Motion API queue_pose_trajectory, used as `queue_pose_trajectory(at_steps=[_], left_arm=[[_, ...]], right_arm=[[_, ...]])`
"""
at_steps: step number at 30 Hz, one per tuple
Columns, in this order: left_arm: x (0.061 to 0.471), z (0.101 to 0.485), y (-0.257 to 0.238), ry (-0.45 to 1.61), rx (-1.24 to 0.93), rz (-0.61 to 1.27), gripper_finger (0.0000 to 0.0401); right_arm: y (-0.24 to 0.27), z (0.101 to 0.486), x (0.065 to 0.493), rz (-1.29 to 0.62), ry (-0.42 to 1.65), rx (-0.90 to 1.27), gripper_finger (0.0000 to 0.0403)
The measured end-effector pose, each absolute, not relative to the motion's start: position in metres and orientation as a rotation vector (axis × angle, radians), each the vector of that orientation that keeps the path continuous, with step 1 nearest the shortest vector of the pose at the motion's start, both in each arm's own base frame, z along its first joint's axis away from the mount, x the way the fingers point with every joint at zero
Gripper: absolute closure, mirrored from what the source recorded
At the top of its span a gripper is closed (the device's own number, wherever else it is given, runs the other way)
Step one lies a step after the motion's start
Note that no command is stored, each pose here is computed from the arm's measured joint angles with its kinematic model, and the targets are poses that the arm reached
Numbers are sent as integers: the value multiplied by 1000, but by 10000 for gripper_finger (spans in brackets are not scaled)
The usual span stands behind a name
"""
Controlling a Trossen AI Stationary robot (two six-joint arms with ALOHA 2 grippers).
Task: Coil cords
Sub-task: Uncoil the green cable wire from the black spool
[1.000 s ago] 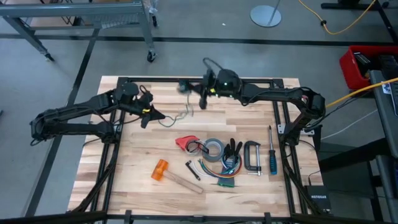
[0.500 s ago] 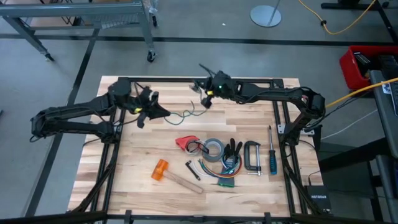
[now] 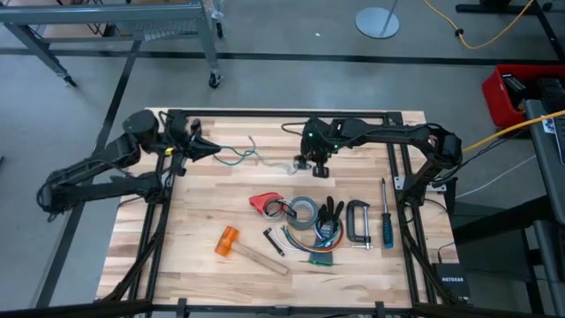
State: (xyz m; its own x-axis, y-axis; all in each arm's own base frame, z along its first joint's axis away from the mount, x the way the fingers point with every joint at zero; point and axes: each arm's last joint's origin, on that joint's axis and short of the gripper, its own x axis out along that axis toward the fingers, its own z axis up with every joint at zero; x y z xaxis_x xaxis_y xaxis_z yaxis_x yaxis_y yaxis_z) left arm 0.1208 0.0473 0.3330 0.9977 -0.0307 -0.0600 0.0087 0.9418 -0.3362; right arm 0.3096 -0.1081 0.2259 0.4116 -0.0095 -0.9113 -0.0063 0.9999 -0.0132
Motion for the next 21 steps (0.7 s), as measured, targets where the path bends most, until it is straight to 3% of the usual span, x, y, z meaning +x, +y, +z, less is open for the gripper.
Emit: queue_pose_trajectory(at_steps=[5, 10, 16, 21], left_arm=[[101, 318, 41, 209, -399, 38, 400], [96, 307, 38, 318, -483, 57, 400], [104, 301, 43, 369, -509, 65, 400], [116, 295, 50, 424, -538, 74, 400]], right_arm=[[-106, 229, 315, 112, 1050, 24, 402], [-110, 243, 335, 163, 778, -18, 402], [-120, 279, 359, 29, 355, -99, 402], [-127, 306, 364, -192, 106, -126, 402]])
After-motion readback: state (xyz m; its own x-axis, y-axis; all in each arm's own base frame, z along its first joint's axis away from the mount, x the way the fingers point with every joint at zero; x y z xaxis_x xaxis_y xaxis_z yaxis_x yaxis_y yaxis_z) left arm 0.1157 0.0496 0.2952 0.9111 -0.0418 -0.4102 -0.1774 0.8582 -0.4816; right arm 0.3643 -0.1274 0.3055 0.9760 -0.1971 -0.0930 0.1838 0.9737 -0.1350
